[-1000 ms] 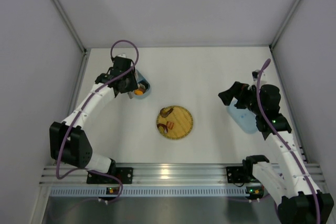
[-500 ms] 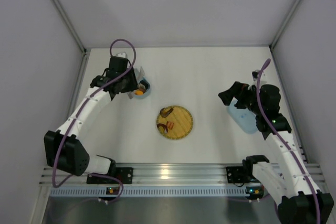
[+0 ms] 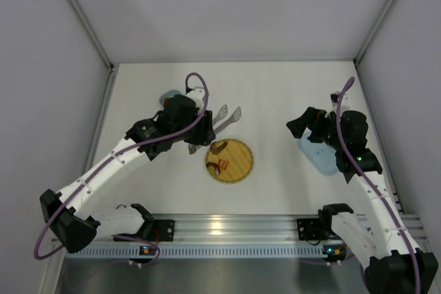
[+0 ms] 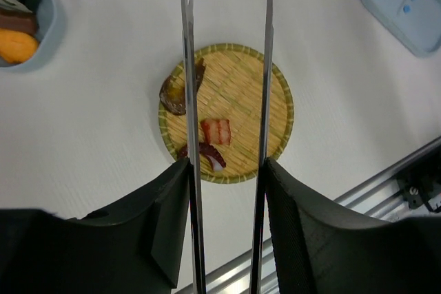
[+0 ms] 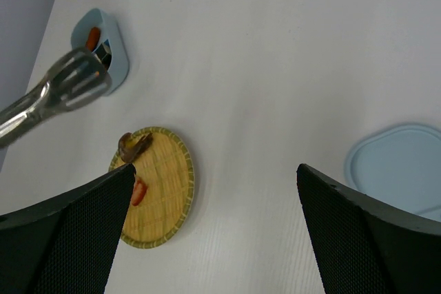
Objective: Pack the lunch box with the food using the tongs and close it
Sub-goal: Pick up the fake food from the plate.
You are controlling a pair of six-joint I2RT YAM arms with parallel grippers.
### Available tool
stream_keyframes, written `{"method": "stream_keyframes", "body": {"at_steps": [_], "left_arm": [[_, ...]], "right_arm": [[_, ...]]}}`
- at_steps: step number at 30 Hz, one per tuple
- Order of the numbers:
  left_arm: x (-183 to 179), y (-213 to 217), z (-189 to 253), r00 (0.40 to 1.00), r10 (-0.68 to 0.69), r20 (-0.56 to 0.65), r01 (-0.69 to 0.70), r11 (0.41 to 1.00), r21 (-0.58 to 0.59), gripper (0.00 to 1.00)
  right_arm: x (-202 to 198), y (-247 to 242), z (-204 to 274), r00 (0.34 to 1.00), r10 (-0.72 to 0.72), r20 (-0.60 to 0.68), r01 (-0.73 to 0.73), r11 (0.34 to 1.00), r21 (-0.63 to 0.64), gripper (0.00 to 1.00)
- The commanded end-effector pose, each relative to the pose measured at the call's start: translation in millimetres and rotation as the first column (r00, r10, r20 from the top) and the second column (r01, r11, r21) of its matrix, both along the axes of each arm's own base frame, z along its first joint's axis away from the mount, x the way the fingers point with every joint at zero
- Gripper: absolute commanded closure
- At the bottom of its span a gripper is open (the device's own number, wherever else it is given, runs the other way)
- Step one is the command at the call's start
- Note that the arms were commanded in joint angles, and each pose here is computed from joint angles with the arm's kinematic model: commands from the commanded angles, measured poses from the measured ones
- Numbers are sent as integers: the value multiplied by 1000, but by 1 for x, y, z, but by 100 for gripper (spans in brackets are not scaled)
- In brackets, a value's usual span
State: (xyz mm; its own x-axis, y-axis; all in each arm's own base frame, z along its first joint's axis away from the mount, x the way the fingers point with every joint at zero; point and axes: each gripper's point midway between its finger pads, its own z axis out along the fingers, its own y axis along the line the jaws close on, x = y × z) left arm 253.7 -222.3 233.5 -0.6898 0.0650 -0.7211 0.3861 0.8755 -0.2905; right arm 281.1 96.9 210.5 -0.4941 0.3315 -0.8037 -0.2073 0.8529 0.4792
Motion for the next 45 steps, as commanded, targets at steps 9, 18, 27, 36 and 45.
{"method": "stream_keyframes", "body": {"at_steps": [9, 18, 27, 36, 45], "left_arm": [[-60, 0, -48, 995, -67, -77, 80, 980, 180, 50], [-68, 10, -54, 997, -41, -71, 57, 969, 240, 50], [-66, 10, -66, 997, -36, -74, 55, 964, 262, 50], [-67, 6, -74, 994, -59, -88, 80, 961, 265, 51], [-66, -1, -79, 992, -83, -94, 104, 961, 255, 51]], "right_arm": [[6, -6, 14, 998, -18, 59, 18, 1000, -8, 0], [6, -6, 15, 998, -21, 59, 22, 1000, -3, 1], [5, -6, 17, 998, -19, 63, 20, 1000, -8, 1], [5, -6, 16, 998, -20, 61, 20, 1000, -7, 1], [5, -6, 15, 998, -18, 59, 19, 1000, -10, 1]]}}
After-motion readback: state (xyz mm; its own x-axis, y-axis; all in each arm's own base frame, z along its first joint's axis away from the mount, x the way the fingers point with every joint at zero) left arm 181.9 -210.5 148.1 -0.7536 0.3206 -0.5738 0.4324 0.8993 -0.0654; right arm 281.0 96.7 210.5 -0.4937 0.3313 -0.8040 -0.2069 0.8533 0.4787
